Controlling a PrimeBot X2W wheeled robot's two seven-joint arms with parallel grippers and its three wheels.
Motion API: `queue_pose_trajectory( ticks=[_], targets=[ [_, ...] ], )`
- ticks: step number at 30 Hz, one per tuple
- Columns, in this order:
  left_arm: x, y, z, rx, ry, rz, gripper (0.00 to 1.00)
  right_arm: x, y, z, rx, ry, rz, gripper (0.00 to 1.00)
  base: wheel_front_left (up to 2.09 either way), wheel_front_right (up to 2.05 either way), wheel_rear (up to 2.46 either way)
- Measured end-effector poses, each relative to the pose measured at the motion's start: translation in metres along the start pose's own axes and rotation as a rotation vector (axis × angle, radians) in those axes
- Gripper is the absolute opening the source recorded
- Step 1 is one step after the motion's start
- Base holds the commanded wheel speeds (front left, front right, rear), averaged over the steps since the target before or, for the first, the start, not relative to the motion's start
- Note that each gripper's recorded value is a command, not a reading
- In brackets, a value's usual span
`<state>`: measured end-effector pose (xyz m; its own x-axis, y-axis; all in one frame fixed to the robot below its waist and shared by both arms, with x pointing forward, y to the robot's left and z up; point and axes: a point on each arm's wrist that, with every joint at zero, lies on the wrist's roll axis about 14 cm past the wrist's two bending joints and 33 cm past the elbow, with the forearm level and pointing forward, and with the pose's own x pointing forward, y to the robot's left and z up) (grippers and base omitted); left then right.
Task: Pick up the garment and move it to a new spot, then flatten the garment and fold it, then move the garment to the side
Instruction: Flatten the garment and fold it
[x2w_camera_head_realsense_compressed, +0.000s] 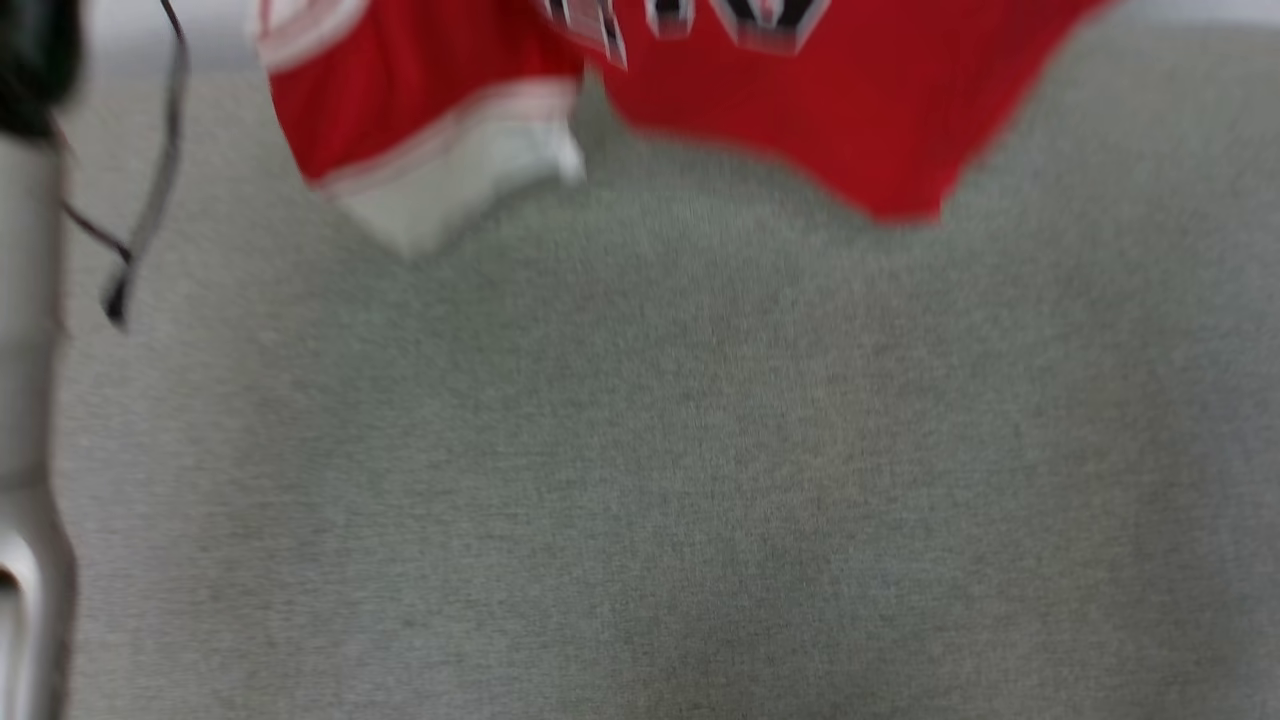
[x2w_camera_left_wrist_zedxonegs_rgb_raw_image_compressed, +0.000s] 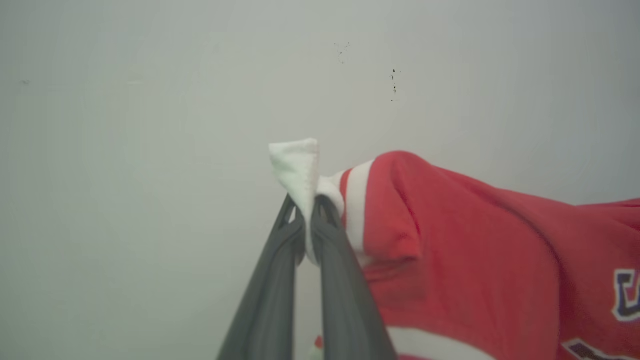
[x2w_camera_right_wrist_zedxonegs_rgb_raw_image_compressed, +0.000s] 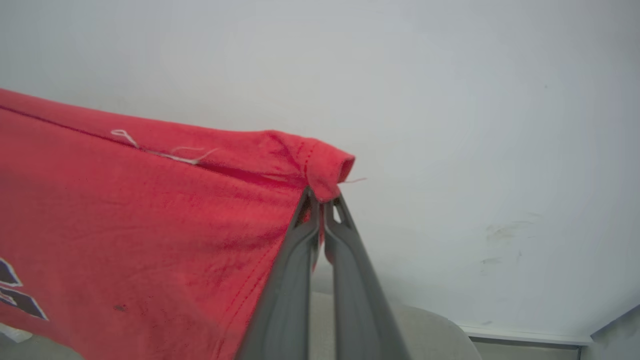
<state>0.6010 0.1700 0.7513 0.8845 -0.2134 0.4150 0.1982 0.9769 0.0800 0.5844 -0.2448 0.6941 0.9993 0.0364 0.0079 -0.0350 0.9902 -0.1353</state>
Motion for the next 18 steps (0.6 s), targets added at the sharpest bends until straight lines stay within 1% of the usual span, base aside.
queue_pose_trajectory(
  ticks=[4,9,13,18],
  targets=[
    [0.04,0.009,0.0,0.021,-0.066,0.01,0.0,0.033,-0.006,0.013,-0.025,-0.097,-0.025,0.0,0.0,0.0,0.0],
    [0.075,0.023,-0.036,0.03,-0.077,0.027,0.0,0.077,-0.004,0.001,-0.047,-0.15,-0.028,0.0,0.0,0.0,0.0],
    [0.087,0.03,-0.103,0.031,-0.002,0.04,0.0,0.109,0.007,-0.037,-0.052,-0.139,-0.006,0.0,0.0,0.0,0.0],
    [0.086,0.033,-0.181,0.007,0.086,0.049,0.0,0.139,0.021,-0.094,-0.052,-0.074,0.03,0.0,0.0,0.0,0.0]
  ],
)
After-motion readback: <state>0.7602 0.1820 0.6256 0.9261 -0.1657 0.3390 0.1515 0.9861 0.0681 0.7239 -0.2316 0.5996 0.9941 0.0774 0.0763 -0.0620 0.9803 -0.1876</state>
